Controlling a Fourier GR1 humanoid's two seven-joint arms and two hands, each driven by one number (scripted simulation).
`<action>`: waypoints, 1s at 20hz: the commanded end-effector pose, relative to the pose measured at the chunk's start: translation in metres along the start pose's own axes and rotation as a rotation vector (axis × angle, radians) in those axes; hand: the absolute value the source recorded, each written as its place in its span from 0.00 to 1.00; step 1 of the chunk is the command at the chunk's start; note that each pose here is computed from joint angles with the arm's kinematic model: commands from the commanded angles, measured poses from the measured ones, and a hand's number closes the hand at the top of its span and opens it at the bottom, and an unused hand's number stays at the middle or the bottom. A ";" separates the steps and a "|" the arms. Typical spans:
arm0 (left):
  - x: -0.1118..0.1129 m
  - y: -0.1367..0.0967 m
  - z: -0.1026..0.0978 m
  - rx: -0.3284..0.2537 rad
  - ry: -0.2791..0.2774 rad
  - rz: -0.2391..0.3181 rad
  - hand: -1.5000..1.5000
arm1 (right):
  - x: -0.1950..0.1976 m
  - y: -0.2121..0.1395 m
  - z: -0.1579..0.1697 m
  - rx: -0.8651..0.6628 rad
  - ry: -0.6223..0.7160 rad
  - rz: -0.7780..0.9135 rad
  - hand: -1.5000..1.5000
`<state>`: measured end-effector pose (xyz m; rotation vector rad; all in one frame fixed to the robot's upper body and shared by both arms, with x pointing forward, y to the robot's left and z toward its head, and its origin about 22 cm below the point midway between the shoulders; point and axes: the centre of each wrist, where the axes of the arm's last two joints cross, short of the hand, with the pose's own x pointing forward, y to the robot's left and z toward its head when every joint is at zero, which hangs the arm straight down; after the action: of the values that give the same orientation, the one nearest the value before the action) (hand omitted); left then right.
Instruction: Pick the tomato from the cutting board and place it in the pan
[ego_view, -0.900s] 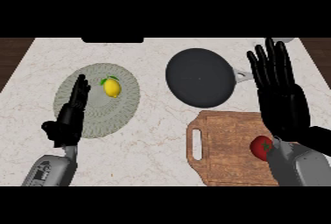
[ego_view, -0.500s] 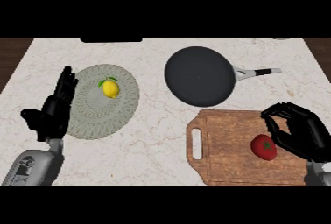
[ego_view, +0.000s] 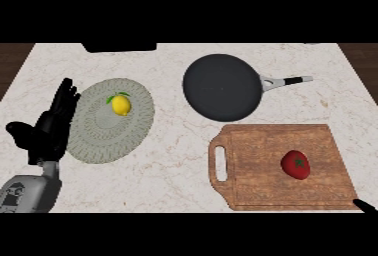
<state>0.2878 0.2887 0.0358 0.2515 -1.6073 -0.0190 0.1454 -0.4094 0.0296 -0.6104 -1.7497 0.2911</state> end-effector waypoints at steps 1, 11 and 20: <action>0.009 -0.003 -0.001 -0.011 -0.003 0.002 0.50 | 0.036 -0.051 0.006 0.112 0.010 0.185 0.00; 0.023 0.001 -0.014 -0.035 -0.017 0.014 0.50 | 0.141 -0.074 -0.029 0.242 0.141 0.397 0.00; 0.002 -0.016 0.005 -0.075 -0.004 0.008 0.50 | 0.178 -0.061 -0.069 0.292 0.114 0.395 0.00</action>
<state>0.2943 0.2689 0.0460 0.2008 -1.6156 -0.0520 0.1604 -0.3821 0.2086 -0.7939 -1.4270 0.7276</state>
